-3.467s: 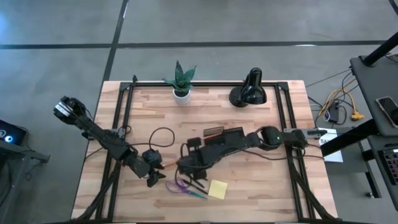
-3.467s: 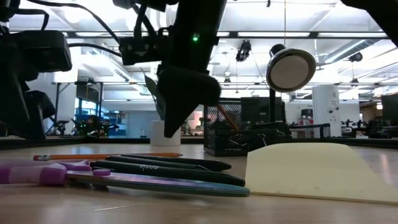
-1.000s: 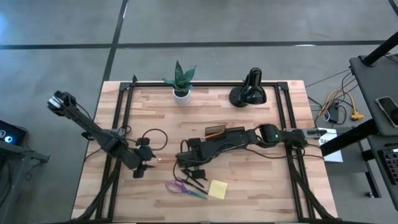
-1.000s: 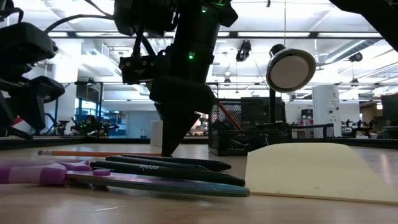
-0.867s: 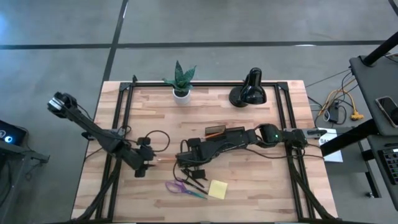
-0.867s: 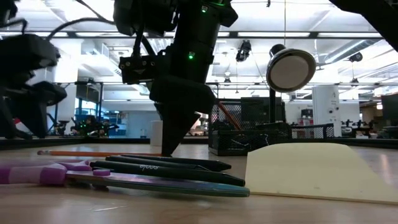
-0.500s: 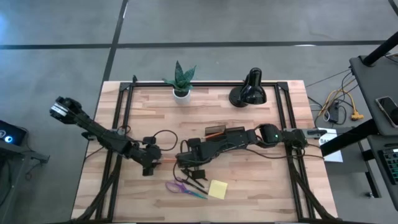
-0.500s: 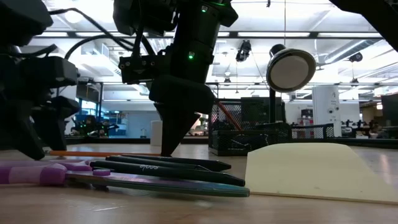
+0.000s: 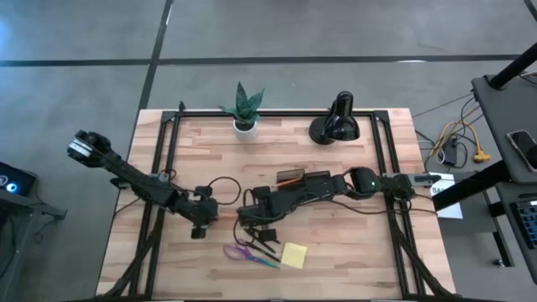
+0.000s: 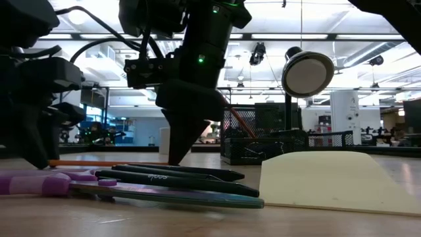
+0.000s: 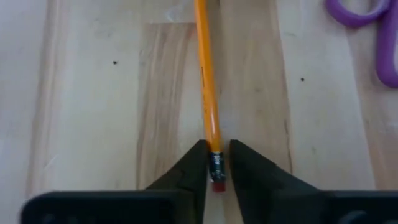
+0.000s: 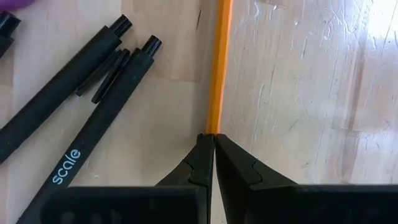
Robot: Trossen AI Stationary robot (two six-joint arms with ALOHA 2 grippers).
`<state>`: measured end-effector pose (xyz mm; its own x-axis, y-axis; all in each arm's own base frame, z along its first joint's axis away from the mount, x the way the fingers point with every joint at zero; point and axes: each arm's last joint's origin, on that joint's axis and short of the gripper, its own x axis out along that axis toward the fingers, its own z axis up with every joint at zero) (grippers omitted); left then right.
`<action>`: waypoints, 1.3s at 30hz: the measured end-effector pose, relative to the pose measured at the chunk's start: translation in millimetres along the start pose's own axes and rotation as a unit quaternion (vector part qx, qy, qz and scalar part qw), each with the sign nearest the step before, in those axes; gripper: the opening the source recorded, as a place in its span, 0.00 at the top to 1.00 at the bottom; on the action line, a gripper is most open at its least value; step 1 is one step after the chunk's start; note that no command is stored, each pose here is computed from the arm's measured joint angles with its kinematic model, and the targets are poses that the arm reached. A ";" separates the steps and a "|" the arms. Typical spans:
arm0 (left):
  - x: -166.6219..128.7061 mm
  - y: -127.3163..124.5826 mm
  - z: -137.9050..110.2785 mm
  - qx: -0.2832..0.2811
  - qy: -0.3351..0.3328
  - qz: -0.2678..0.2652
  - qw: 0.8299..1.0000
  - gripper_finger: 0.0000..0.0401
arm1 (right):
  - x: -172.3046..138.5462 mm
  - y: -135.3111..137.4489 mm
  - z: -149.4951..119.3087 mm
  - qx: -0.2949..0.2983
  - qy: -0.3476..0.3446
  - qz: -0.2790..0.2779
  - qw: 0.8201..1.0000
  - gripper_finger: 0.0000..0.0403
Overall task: Pick and place office supplies into organizer
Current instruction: Put the orange pencil into the black desk organizer
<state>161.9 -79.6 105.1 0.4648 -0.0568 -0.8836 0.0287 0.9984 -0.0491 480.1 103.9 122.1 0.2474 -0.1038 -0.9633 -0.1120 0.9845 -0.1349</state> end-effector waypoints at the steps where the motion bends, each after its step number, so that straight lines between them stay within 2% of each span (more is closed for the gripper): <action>1: 1.2 -0.4 -0.2 0.001 0.004 -0.002 1.000 0.90 | 0.0 0.0 0.1 0.000 -0.001 0.000 1.000 0.98; 4: 3.9 -0.9 -1.2 -0.002 0.016 -0.007 1.000 0.97 | 0.0 0.0 0.2 0.000 -0.001 0.000 1.000 0.98; 11: -2.1 -1.8 1.8 -0.004 0.012 -0.022 1.000 0.99 | -4.9 -0.3 1.6 0.001 -0.010 -0.007 1.000 0.98; 17: -20.5 -6.8 14.1 -0.011 0.002 -0.065 0.998 1.00 | -28.4 5.1 1.4 0.000 -0.033 -0.096 0.995 0.98; 20: -33.4 -9.2 19.0 -0.025 0.014 -0.098 0.995 1.00 | -60.3 3.8 7.3 0.018 -0.076 -0.152 0.985 0.98; 22: -44.8 -11.8 28.7 -0.045 -0.010 -0.118 0.992 1.00 | -85.5 7.7 10.4 0.027 -0.110 -0.199 0.973 0.98; 25: -60.1 -12.9 35.5 -0.065 -0.020 -0.138 0.988 1.00 | -116.9 18.7 10.7 0.046 -0.157 -0.283 0.945 0.98; 28: -81.2 -14.4 47.0 -0.087 -0.046 -0.153 0.983 1.00 | -156.1 25.3 8.8 0.085 -0.214 -0.372 0.899 0.98; 31: -104.5 -15.8 61.0 -0.122 -0.089 -0.176 0.973 1.00 | -201.5 30.1 3.3 0.133 -0.275 -0.432 0.849 0.98; 34: -128.2 -15.9 77.1 -0.165 -0.139 -0.207 0.954 1.00 | -234.8 39.7 -4.7 0.181 -0.327 -0.466 0.802 0.98; 36: -137.6 -14.6 85.8 -0.199 -0.157 -0.221 0.942 1.00 | -257.8 45.7 -10.6 0.227 -0.370 -0.477 0.765 0.98; 39: -147.2 -10.9 96.1 -0.230 -0.153 -0.233 0.933 1.00 | -297.2 43.4 -21.8 0.317 -0.438 -0.449 0.711 0.98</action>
<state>178.2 -82.4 280.5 0.7288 -0.4129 -0.5463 -0.0592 0.7568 -0.6510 380.7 174.4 397.5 0.4804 -0.8771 -0.0022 0.8582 0.4705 -0.2051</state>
